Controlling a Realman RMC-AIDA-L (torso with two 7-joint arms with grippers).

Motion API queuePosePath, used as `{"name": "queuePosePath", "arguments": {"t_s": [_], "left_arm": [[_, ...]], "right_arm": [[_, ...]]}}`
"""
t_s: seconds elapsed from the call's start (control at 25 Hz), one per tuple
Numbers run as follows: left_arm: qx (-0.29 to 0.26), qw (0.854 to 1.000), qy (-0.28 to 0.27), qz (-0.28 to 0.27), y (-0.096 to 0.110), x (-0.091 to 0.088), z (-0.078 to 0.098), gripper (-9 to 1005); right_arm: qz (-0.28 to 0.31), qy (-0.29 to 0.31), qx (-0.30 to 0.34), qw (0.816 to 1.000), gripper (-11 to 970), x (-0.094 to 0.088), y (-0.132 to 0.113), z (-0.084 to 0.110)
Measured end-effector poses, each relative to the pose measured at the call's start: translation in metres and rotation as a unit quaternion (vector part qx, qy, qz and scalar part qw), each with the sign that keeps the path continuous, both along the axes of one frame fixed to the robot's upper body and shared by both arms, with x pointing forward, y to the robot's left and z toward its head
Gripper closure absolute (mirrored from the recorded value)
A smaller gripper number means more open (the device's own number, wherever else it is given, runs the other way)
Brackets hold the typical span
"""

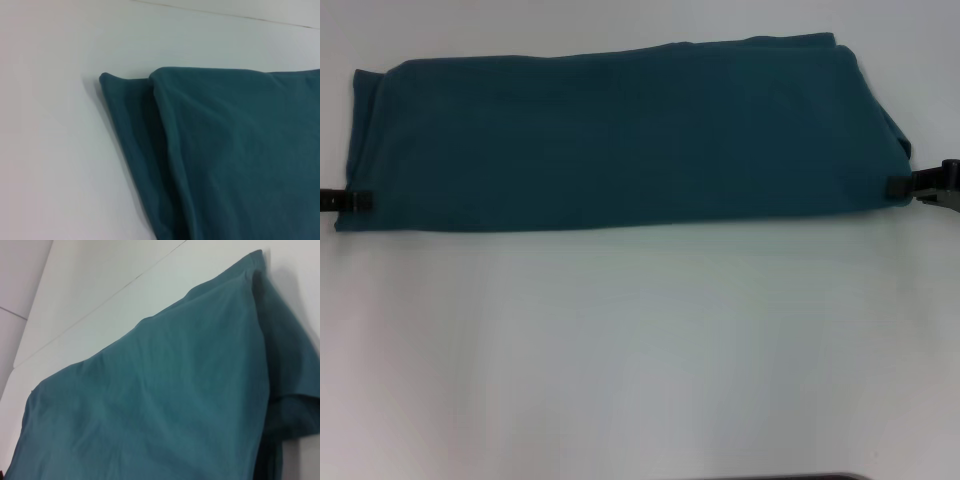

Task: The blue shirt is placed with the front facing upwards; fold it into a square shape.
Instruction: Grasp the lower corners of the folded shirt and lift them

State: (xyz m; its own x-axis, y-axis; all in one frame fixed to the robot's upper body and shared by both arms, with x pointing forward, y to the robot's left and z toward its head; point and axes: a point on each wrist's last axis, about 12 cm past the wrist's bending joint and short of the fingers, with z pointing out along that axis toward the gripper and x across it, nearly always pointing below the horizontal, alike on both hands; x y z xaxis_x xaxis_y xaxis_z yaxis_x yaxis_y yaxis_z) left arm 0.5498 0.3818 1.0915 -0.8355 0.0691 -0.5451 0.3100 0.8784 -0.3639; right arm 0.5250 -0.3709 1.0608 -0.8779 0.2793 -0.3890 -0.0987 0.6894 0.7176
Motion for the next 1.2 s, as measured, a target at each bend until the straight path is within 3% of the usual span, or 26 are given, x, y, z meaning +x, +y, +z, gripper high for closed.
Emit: {"name": "queuePosePath", "arguments": {"t_s": [0.2, 0.72, 1.16, 1.2], "left_arm": [[0.001, 1.0, 0.006, -0.003, -0.001, -0.001, -0.003, 306], [0.01, 0.999, 0.017, -0.034, -0.012, 0.001, -0.004, 319], [0.02, 1.0, 0.008, -0.017, -0.012, 0.006, -0.003, 380], [0.021, 1.0, 0.009, -0.017, -0.012, 0.005, -0.003, 426]], "right_arm": [[0.0, 0.0, 0.0, 1.0, 907, 0.0, 0.0, 0.0], [0.002, -0.001, 0.0, 1.0, 905, 0.002, 0.001, 0.001], [0.002, -0.002, 0.002, 1.0, 904, 0.002, 0.001, 0.001], [0.002, -0.002, 0.002, 1.0, 903, 0.002, 0.001, 0.001]]}}
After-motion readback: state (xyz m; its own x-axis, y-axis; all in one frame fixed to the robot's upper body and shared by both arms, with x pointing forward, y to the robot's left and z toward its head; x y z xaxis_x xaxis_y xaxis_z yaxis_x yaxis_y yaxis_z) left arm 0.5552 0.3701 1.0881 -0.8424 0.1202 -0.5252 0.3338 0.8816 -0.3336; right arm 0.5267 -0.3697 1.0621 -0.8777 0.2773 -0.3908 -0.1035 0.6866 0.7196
